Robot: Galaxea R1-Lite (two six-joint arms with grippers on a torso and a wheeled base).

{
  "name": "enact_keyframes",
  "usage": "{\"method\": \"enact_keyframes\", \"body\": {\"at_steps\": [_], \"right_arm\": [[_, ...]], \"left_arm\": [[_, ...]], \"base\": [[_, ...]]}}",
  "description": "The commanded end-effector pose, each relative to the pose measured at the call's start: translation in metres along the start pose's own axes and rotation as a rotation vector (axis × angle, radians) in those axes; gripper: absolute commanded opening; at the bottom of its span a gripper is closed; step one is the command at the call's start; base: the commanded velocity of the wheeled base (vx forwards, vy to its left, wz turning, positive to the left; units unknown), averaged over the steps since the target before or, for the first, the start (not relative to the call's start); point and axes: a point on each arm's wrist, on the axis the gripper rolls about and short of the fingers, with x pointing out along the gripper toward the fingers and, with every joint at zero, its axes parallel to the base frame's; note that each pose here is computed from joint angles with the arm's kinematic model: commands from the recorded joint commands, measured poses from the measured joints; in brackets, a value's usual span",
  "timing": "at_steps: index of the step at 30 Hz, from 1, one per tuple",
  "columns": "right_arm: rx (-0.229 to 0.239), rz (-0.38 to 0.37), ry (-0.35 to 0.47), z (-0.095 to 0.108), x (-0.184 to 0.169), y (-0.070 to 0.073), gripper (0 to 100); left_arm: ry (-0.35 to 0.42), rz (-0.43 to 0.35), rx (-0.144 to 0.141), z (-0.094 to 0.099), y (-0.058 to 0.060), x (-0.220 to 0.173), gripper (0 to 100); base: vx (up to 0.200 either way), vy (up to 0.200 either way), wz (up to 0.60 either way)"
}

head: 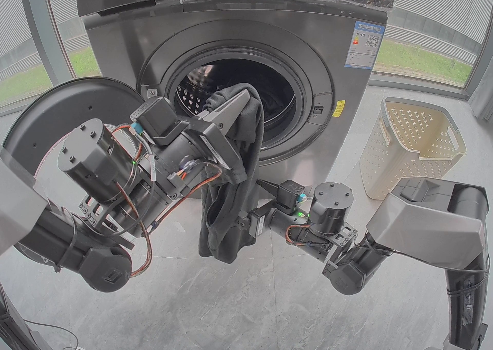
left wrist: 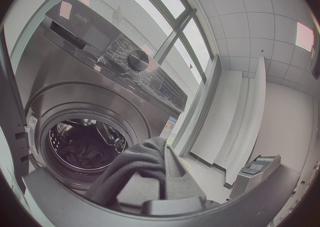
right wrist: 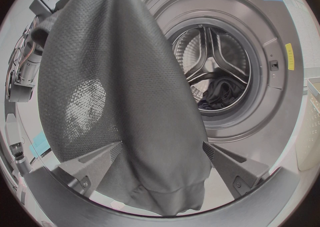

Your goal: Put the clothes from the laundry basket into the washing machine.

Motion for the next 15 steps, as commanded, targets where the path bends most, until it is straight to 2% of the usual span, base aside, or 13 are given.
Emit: {"method": "enact_keyframes", "body": {"at_steps": [1,8,15], "right_arm": [[-0.002,0.021,-0.014,-0.013,0.016,0.003,100],[-0.007,0.009,-0.038,-0.019,0.037,-0.003,100],[-0.014,-0.069,-0.058,-0.029,0.051,-0.027,100]], "left_arm": [[-0.004,-0.016,-0.003,0.0,-0.006,0.0,0],[-0.004,-0.036,-0.002,0.002,-0.013,-0.002,0],[-0.035,-0.047,0.001,0.017,-0.018,-0.007,0]], "base": [[0.0,0.0,0.0],[0.0,0.0,0.0],[0.0,0.0,0.0]]}}
